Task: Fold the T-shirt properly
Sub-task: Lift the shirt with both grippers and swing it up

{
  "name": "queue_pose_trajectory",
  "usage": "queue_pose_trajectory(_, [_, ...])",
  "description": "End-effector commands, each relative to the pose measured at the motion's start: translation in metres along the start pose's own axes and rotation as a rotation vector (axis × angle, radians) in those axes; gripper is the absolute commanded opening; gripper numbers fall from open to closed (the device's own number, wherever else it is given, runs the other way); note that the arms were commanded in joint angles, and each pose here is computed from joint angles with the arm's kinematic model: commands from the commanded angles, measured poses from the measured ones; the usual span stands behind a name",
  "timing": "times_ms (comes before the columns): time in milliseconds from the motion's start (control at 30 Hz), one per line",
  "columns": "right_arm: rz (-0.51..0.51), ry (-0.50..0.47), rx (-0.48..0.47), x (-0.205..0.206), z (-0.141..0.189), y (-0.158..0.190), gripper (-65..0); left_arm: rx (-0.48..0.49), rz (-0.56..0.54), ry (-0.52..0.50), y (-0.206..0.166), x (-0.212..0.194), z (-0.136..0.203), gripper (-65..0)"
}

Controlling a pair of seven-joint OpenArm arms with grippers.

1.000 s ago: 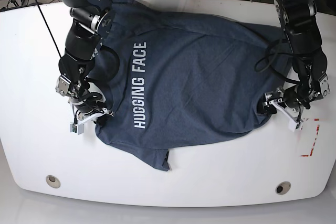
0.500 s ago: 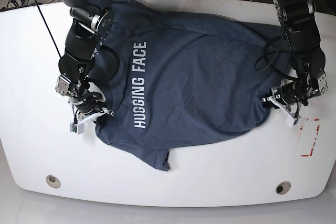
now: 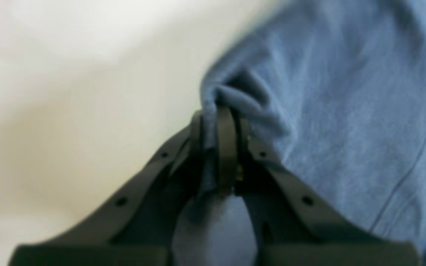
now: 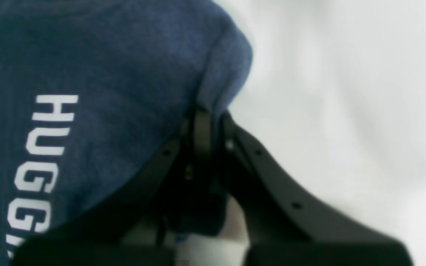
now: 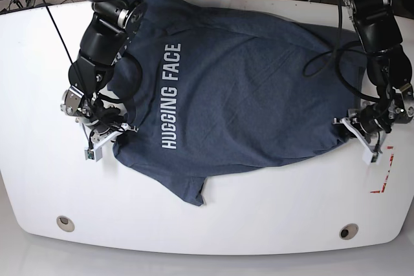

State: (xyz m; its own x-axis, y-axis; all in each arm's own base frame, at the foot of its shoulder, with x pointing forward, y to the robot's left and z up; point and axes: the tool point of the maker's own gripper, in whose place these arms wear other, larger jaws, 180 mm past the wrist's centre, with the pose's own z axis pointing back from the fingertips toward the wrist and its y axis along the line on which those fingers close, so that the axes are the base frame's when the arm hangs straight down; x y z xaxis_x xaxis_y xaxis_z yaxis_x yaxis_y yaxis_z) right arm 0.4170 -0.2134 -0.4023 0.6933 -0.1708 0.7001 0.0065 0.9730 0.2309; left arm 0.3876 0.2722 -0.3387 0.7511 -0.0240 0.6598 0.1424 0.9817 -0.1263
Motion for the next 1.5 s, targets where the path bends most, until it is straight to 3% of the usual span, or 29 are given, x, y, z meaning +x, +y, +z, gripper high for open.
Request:
queue_pose_trajectory(0, [0.048,-0.091,-0.024,0.040,0.019,-0.001,-65.0,0.015,-0.091,-0.132,-0.010,0.045,0.027,-65.0])
queue_pose_trajectory(367, [0.188,-0.084,-0.111,0.062,0.062,-0.019,-65.0,0.068,-0.296,-0.271,-0.046,0.074,0.083,-65.0])
queue_pose_trajectory(667, [0.245,-0.112,-0.135,0.101,0.073,-0.029,-65.0,0.081,-0.331,-0.328,-0.055,0.091,0.098,-65.0])
queue_pose_trajectory(900, [0.366,-0.171,-0.154,0.156,0.085,-0.022,-65.0,0.103,-0.370,-0.466,-0.065,0.139,0.126,-65.0])
queue_pose_trajectory(1100, [0.391,-0.284,-0.161,0.214,0.106,-0.010,-65.0,0.130,-0.386,-0.608,-0.069,0.190,0.159,-65.0])
queue_pose_trajectory(1267, [0.424,-0.342,-0.207,0.263,0.136,-0.011,-65.0,0.158,-0.402,-0.730,-0.072,0.231,0.194,-65.0])
queue_pose_trajectory(1467, [0.515,-0.421,-0.275,0.331,0.188,0.006,-65.0,0.207,-0.376,-0.924,-0.065,0.284,0.260,-65.0])
